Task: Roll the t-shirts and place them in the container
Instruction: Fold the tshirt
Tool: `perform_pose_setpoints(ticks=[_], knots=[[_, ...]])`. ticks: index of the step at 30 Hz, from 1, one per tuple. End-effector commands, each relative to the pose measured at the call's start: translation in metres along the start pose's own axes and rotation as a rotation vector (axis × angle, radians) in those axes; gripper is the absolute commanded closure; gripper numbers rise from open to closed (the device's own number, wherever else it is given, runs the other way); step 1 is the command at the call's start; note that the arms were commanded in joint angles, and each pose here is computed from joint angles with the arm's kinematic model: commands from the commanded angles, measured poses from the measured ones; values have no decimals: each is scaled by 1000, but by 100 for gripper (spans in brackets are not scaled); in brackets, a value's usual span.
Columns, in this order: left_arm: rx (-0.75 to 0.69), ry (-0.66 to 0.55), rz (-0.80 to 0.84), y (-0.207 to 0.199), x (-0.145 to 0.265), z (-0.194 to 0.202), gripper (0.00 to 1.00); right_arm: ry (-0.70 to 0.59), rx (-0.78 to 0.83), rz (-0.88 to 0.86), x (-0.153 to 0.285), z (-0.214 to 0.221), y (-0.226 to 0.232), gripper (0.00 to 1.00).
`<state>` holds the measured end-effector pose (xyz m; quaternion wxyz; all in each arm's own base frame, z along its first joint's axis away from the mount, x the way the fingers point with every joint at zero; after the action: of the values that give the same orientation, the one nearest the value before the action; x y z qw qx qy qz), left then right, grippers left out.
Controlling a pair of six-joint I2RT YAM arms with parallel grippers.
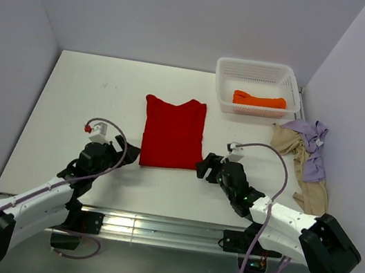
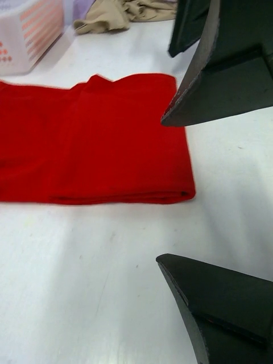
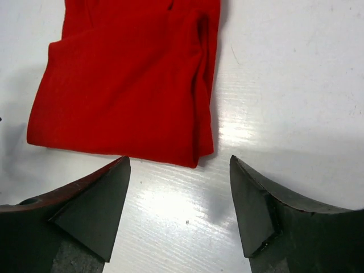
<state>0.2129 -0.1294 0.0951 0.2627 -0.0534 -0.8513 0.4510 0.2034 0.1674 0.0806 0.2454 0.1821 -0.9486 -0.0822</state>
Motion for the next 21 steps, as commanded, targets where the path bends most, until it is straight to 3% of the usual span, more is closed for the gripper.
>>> perform_pose_setpoints(ticks=[1, 8, 17, 21], knots=[[-60, -29, 151, -20, 7, 0, 1, -129, 22, 0, -1, -20, 4, 21], [-116, -12, 119, -21, 3, 17, 14, -106, 134, -12, -12, -12, 11, 25], [-132, -18, 85, -14, -1, 34, 14, -104, 205, -10, -17, -4, 16, 31], [-143, -19, 86, -16, -3, 34, 16, -42, 221, 41, -28, 1, 14, 33]])
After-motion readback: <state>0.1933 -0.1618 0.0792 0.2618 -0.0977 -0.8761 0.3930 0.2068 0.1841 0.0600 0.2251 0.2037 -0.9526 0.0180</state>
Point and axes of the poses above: each gripper's point midway between its finger pads, its own x axis back along the fingers, its own y axis along the line the jaws close on, z = x × y, the point moved 5 cm from there along x, back along the fingers, and after that the axes turned 14 degrees about x, right-handed, at the moved point
